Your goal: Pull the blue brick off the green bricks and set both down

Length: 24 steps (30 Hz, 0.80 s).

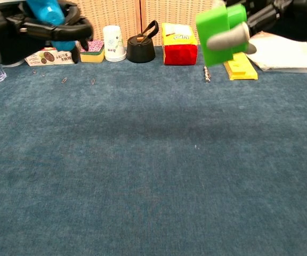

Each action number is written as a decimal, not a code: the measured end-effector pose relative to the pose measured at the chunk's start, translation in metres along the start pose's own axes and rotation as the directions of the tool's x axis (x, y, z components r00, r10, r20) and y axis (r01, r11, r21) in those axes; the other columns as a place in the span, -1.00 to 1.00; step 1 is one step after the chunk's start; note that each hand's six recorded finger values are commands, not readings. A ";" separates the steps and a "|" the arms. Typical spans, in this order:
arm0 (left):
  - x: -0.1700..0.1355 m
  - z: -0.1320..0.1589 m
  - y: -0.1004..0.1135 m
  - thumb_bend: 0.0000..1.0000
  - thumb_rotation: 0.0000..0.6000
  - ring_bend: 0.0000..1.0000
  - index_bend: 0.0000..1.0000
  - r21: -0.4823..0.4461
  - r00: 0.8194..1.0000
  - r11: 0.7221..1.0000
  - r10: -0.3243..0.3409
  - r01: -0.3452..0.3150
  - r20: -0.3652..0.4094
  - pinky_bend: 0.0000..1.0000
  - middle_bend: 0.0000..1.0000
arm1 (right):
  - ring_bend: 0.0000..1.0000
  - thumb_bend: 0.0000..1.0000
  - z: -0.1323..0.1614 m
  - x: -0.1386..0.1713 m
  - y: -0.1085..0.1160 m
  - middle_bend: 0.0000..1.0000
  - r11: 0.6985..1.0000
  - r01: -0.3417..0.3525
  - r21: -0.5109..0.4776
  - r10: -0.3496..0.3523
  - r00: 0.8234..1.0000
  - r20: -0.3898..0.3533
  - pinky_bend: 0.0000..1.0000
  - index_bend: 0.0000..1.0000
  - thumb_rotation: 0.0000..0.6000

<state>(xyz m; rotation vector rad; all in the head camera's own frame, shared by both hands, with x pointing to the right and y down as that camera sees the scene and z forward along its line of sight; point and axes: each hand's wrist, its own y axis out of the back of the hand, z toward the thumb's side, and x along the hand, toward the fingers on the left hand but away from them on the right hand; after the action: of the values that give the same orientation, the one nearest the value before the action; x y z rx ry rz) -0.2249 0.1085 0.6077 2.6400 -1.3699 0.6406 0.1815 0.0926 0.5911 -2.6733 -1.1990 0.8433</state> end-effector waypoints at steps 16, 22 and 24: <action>-0.068 -0.022 0.049 -0.33 1.00 0.10 0.56 0.309 0.984 0.949 0.105 -0.056 -0.144 0.23 0.21 | 0.12 -0.83 -0.055 0.013 -0.015 0.18 0.739 -0.143 0.658 0.105 0.990 0.097 0.08 0.22 1.00; -0.083 -0.031 0.059 -0.33 1.00 0.10 0.56 0.358 0.974 0.932 0.128 -0.053 -0.189 0.23 0.21 | 0.08 -0.83 -0.077 0.013 -0.023 0.14 0.609 -0.194 0.769 0.106 0.981 0.164 0.07 0.17 1.00; -0.085 -0.033 0.061 -0.33 1.00 0.10 0.56 0.363 0.971 0.930 0.131 -0.051 -0.199 0.23 0.21 | 0.04 -0.83 -0.081 0.013 -0.026 0.08 0.588 -0.206 0.782 0.102 0.978 0.180 0.03 0.10 1.00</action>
<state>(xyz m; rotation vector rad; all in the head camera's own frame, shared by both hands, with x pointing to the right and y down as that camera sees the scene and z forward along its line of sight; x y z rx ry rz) -0.3273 0.1464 0.5969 2.6644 -1.4323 1.2642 0.2137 0.1305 0.6617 -1.9774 -0.3898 1.2117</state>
